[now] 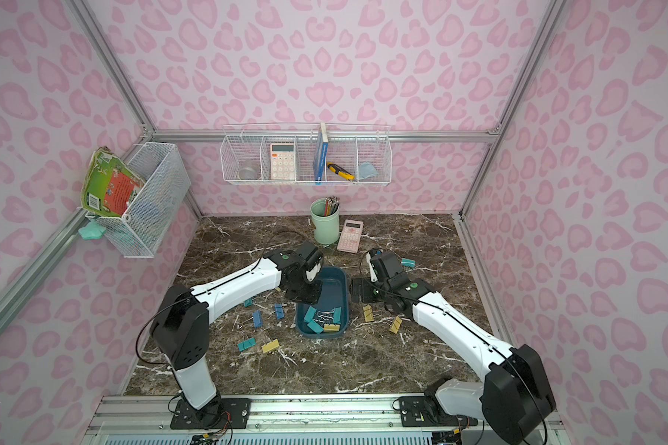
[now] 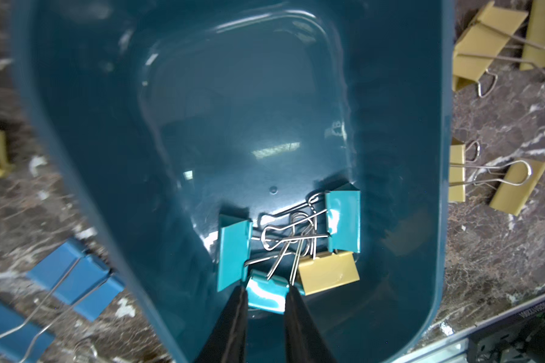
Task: Take out the binder clips from the storage box
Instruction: Pick up the binder clip from the storage box.
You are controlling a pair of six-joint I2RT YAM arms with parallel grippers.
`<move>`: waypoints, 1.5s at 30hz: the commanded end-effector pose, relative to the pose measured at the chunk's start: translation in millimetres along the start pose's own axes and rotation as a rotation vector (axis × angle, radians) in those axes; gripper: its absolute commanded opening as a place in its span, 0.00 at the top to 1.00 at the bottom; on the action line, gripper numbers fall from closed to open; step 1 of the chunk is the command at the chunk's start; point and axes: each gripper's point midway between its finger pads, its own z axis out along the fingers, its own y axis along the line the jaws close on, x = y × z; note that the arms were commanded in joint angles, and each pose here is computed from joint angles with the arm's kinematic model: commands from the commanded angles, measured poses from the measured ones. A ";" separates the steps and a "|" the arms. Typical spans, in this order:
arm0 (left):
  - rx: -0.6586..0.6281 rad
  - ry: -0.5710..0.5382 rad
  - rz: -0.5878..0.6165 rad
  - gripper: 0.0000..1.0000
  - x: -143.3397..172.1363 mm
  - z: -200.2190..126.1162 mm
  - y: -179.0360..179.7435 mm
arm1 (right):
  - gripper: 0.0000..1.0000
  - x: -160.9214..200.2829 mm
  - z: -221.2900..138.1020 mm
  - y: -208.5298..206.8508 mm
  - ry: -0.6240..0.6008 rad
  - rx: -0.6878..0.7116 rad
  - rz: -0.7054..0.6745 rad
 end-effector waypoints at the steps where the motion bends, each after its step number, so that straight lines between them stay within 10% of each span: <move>1: 0.057 0.036 0.106 0.75 -3.9 11.7 -15.3 | 0.01 0.5 -14.9 -8.4 -0.043 -0.006 0.058; 35: 0.070 0.192 0.221 0.67 26.1 60.0 -22.4 | 0.01 4.8 -30.1 -26.3 -0.063 0.021 0.106; 45: -0.025 0.199 0.187 0.91 28.9 70.4 -7.0 | 0.01 0.0 -29.6 -21.9 -0.072 0.001 0.102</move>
